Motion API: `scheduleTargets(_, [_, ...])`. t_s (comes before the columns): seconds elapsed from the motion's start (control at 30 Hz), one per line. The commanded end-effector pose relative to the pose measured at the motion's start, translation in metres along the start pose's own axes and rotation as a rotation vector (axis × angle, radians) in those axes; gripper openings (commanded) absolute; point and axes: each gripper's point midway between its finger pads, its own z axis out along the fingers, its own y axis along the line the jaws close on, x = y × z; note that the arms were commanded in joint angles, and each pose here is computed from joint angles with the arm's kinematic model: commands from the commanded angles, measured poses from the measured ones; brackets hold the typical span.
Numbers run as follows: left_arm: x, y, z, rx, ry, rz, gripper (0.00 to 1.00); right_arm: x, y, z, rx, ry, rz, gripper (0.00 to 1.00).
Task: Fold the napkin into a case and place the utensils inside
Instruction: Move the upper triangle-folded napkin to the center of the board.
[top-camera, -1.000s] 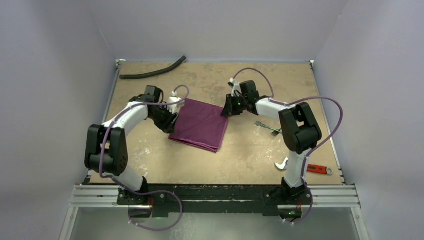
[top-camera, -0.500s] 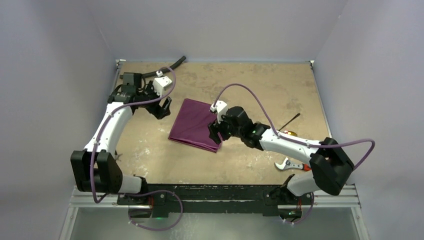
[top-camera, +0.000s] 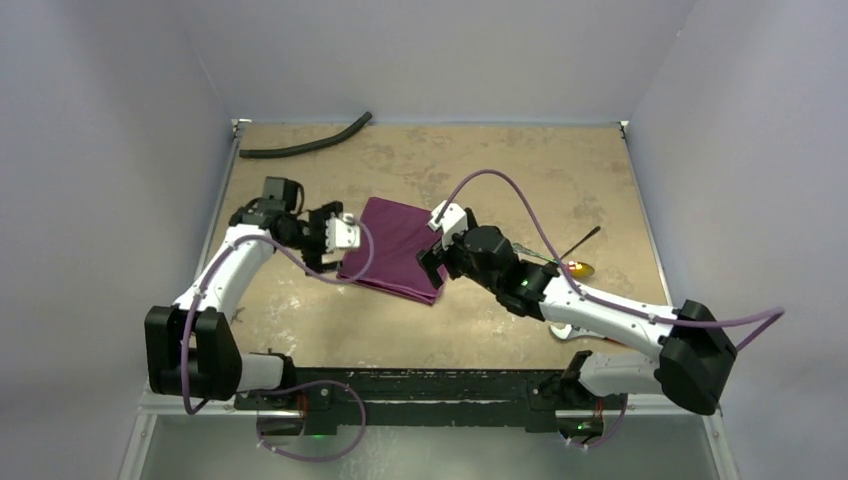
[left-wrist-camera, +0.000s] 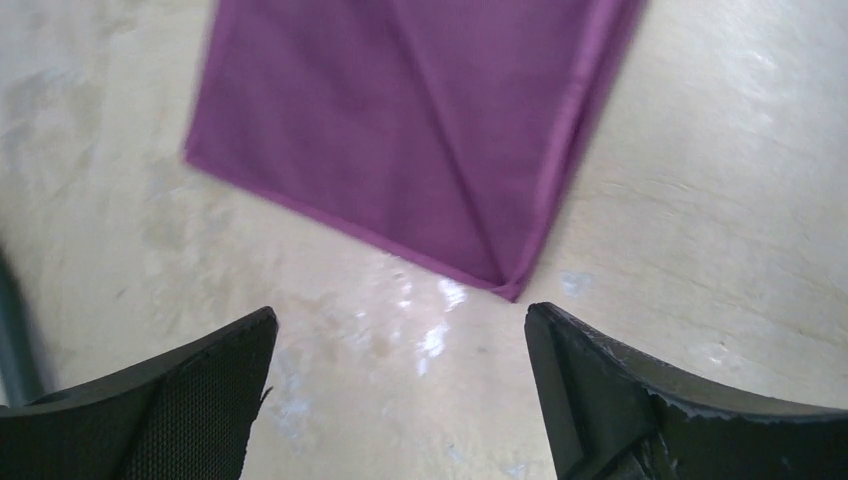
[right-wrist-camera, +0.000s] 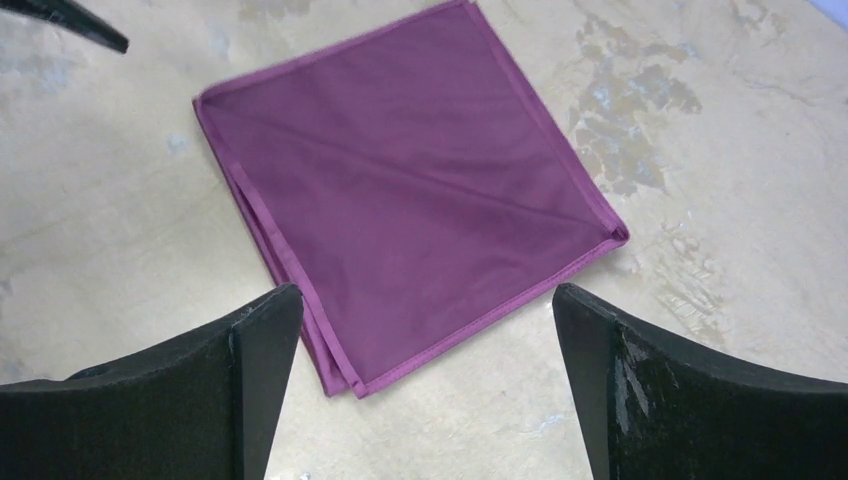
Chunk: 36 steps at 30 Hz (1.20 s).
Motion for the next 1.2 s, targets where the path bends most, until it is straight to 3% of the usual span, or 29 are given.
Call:
scheduleTargets(0.0, [0.003,-0.055,0.021,0.164,0.015,0.256,0.91,0.019,0.012,0.008,-0.061,0.079,-0.108,0.98])
scheduleTargets(0.33, [0.049,-0.075,0.053,0.197,0.161,0.377,0.78,0.072,0.027,0.019,-0.122,0.203,-0.091,0.99])
scheduleTargets(0.6, [0.069,-0.071,0.064,0.187,0.221,0.423,0.72,0.085,0.027,0.032,-0.118,0.262,-0.124,0.97])
scheduleTargets(0.9, [0.075,-0.062,0.078,0.206,0.244,0.371,0.52,0.103,0.037,0.035,-0.191,0.344,-0.231,0.99])
scheduleTargets(0.97, [0.076,-0.063,0.080,0.220,0.252,0.371,0.43,0.103,0.040,0.035,-0.214,0.347,-0.243,0.99])
scheduleTargets(1.07, [0.076,-0.065,0.083,0.229,0.249,0.355,0.17,0.103,0.048,0.036,-0.258,0.347,-0.242,0.99])
scheduleTargets(1.17, [0.076,-0.064,0.083,0.222,0.254,0.310,0.00,0.105,0.053,0.040,-0.265,0.349,-0.231,0.99])
